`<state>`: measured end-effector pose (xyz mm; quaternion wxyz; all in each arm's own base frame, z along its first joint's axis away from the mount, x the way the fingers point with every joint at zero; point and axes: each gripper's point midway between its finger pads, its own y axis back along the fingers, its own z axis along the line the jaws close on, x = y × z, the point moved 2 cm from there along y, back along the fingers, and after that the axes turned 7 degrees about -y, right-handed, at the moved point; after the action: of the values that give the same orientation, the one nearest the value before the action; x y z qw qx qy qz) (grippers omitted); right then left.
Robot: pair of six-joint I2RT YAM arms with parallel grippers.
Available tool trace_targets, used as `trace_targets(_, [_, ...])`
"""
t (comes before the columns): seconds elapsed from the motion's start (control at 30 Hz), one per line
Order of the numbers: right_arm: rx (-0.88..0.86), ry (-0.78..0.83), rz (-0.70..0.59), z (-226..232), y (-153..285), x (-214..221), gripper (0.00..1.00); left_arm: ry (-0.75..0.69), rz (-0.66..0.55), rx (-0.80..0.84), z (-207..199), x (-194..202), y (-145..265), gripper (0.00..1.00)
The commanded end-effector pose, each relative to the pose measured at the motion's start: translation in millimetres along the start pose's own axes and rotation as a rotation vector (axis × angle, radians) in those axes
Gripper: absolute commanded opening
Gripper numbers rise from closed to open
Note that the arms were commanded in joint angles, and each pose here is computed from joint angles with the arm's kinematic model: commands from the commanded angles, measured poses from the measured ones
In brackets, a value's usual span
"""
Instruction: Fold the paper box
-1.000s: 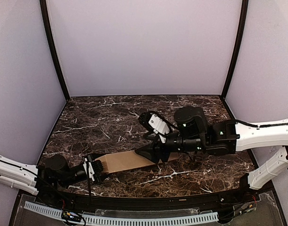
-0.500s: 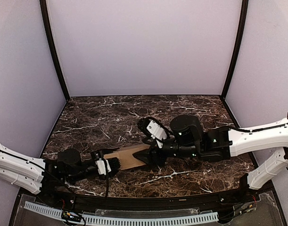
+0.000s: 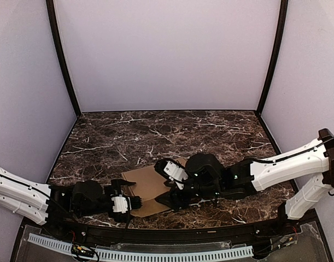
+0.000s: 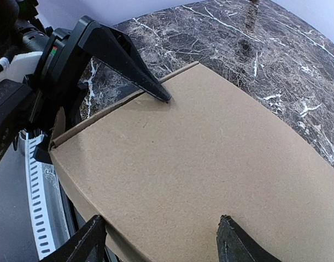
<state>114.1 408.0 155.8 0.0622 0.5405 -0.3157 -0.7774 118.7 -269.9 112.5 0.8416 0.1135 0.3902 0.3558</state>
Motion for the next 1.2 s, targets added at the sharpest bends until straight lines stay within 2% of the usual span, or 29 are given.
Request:
trace_targets(0.0, [0.039, -0.015, 0.082, -9, -8, 24, 0.68, 0.103, 0.002, 0.065, -9, 0, 10, 0.99])
trace_targets(0.33, [0.079, -0.002, 0.125, -15, -24, 33, 0.68, 0.248, -0.053, 0.163, -17, -15, 23, 0.99])
trace_targets(0.4, [0.106, 0.001, 0.166, -19, -28, 41, 0.68, 0.280, -0.069, 0.181, -17, -19, 26, 0.99])
trace_targets(0.73, [0.176, -0.005, 0.272, -34, -45, 70, 0.65, 0.437, -0.040, 0.305, -21, -35, 37, 0.99])
trace_targets(1.0, [0.187, -0.016, 0.272, -36, -41, 73, 0.62, 0.554, -0.153, 0.303, 2, -64, 57, 0.99])
trace_targets(1.17, [0.206, -0.021, 0.236, -38, -30, 62, 0.62, 0.646, -0.119, 0.270, 12, -62, 60, 0.99])
